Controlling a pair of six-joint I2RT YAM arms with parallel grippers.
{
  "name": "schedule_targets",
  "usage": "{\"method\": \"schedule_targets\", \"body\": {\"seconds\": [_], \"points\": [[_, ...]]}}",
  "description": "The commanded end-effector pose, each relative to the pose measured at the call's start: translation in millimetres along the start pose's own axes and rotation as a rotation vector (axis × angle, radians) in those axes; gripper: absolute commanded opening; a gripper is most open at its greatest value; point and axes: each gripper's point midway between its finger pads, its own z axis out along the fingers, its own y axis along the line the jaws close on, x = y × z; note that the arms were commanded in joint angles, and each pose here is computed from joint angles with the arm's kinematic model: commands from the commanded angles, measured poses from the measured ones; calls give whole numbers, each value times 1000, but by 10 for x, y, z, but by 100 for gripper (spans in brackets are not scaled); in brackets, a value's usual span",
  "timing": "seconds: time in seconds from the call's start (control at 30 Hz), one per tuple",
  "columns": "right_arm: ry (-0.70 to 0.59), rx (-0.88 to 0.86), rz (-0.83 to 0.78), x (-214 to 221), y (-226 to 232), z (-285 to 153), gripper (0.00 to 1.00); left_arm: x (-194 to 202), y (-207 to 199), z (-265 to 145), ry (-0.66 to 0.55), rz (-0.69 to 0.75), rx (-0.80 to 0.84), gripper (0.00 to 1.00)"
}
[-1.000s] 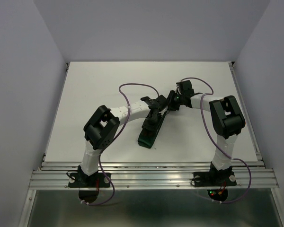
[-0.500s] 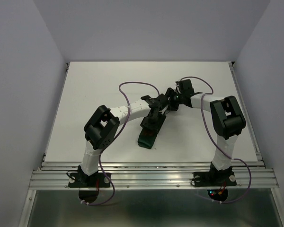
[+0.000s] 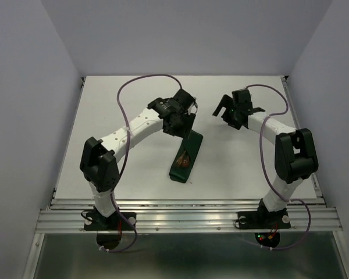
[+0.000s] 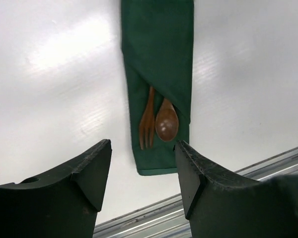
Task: Fold the napkin into a case and place the utensils inside
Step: Reset both arms
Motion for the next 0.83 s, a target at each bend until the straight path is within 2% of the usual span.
{"method": "schedule_targets", "body": {"seconds": [0.0, 0.17, 0.3, 0.47, 0.6, 0.8], "points": [[-213, 151, -12, -579, -226, -408, 100, -564, 280, -609, -239, -70, 11, 65], [-290, 307, -76, -783, -453, -691, 100, -876, 502, -986, -423, -160, 64, 65], [-311, 420, -96, -773, -686, -900, 100, -1053, 660, -1195, -534, -213, 70, 65], [-392, 452, -76, -775, -831, -1251, 100, -1288, 710, -1469, -654, -230, 122, 67], [-409, 463, -64, -691, -939, -1375, 100, -1539, 717, -1713, -773, -252, 156, 68], [-441, 482, -30, -581, -1090, -1522, 100, -1678, 785, -1900, -863, -268, 154, 68]]}}
